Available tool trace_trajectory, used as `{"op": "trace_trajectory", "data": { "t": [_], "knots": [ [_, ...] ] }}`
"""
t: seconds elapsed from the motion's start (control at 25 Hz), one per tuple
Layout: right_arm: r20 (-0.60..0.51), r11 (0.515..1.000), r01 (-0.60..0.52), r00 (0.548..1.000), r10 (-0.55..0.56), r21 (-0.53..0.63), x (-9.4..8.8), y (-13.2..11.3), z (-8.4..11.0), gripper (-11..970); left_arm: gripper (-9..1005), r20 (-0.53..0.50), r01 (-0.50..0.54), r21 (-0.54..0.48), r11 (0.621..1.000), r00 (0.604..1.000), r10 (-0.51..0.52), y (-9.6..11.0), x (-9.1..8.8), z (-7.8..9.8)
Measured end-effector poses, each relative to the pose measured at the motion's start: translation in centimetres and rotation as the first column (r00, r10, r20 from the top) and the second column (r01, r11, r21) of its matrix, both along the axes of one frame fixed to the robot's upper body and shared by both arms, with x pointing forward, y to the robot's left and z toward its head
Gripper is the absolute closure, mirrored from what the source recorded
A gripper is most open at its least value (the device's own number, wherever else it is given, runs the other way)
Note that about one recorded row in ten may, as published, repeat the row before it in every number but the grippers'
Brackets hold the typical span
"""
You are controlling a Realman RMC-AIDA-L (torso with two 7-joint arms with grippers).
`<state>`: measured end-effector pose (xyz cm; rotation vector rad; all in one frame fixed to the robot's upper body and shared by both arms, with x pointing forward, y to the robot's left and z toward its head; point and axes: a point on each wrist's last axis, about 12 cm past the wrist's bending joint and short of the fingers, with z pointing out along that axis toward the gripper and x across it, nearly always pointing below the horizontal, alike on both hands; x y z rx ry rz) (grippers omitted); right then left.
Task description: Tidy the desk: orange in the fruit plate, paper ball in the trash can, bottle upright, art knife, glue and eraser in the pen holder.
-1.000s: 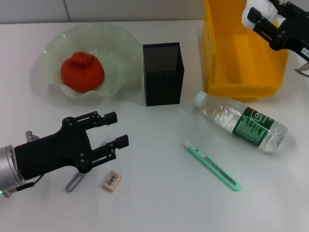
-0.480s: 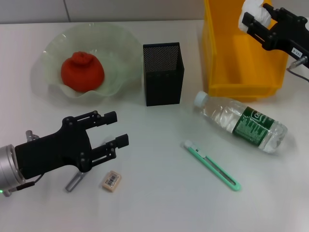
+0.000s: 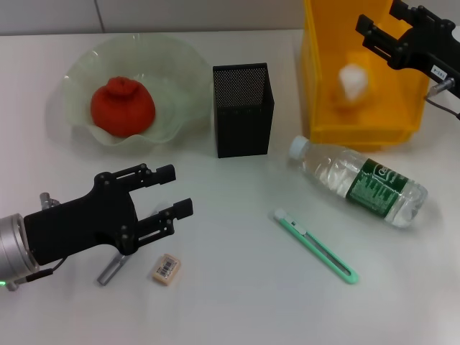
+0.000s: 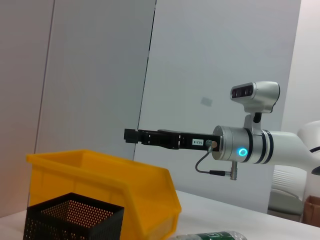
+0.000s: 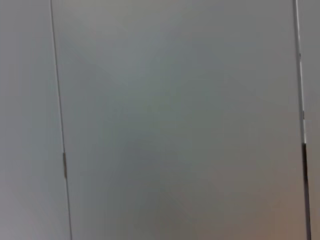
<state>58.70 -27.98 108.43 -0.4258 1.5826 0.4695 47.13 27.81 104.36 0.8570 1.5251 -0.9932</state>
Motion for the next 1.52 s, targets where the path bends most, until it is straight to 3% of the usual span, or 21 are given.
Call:
{"op": "trace_trajectory", "data": {
  "t": [0.2,0.44,0.64,0.84,1.24,1.52],
  "knots": [
    [0.007,0.999,-0.053,0.999,0.053,0.007,-0.3,0.6,0.6,260,396,0.001,0.000,0.000,1.000,1.000,0.000,0.0,0.0,0.0],
    [-0.069,0.978,-0.210,0.976,0.209,-0.006,-0.6,2.3,3.4,260,396,0.005,0.000,0.002,1.000,1.000,0.000,0.0,0.2,0.1],
    [-0.163,0.935,-0.343,0.931,0.325,-0.095,-0.5,4.0,6.9,259,396,0.004,-0.004,0.002,1.000,1.000,0.004,0.1,0.1,0.1],
    [-0.355,0.868,-0.469,0.849,0.392,-0.165,-0.6,6.2,10.1,160,396,0.005,-0.006,0.000,1.000,1.000,0.006,0.1,0.1,0.1],
    [-0.646,0.770,-0.527,0.736,0.203,-0.359,-0.2,8.6,15.1,121,396,0.011,0.003,0.004,1.000,1.000,-0.003,0.0,0.4,0.2],
    [-0.742,0.735,-0.524,0.669,0.042,-0.430,-0.3,8.6,15.2,121,395,0.013,0.006,0.004,1.000,1.000,-0.006,-0.1,0.4,0.3]
  ]
}}
